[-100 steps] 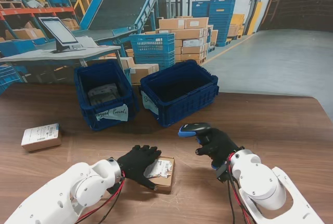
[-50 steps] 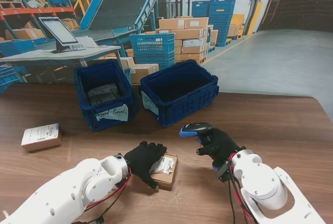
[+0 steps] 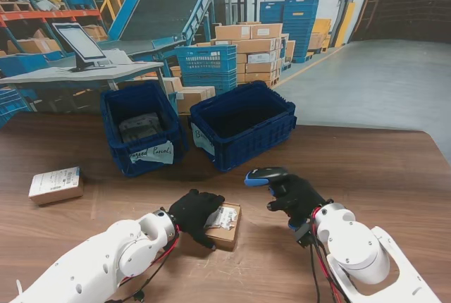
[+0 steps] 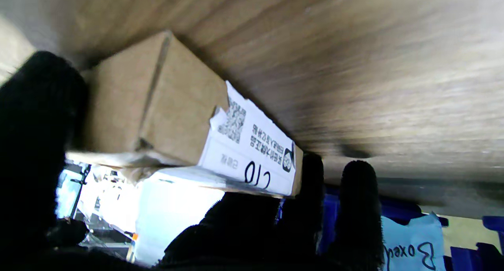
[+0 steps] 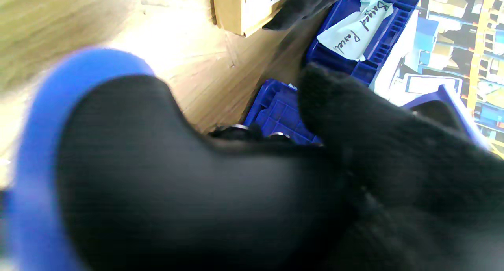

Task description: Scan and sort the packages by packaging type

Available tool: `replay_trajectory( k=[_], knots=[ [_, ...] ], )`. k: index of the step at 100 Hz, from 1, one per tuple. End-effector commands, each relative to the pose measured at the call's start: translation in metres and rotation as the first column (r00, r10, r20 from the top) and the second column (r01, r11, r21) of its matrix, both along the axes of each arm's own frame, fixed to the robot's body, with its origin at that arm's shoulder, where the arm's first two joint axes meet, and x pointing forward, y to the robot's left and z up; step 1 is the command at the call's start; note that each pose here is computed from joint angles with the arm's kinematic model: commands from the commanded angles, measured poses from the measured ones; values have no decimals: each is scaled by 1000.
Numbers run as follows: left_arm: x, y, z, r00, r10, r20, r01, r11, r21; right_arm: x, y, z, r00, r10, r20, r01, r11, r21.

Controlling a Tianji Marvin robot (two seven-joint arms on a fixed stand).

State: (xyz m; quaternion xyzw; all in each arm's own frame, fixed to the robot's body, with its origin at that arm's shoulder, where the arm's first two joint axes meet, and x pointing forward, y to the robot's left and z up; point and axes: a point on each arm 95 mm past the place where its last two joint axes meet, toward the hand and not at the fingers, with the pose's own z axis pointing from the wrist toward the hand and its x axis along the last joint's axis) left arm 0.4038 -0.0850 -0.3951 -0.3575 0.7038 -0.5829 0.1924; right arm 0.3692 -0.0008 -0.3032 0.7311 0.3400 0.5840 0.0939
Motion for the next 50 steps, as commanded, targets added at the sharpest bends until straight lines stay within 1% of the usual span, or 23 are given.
replay_trajectory(
  k=[1,23,37,50],
  knots=[
    [-10,4,-20,999,21,-36,-21,999,25,-2,4,-1,1000,21,-7,-21,1000,10],
    [-9,4,-21,999,38,-27,-38,999,10,-1,5,0,1000,19,-6,-19,1000,10],
    [-8,4,-20,998,64,-3,-64,997,-30,-1,5,0,1000,21,-5,-21,1000,8],
    [-7,4,-17,996,93,8,-93,994,-58,0,6,-1,1000,23,-5,-23,1000,8]
  ],
)
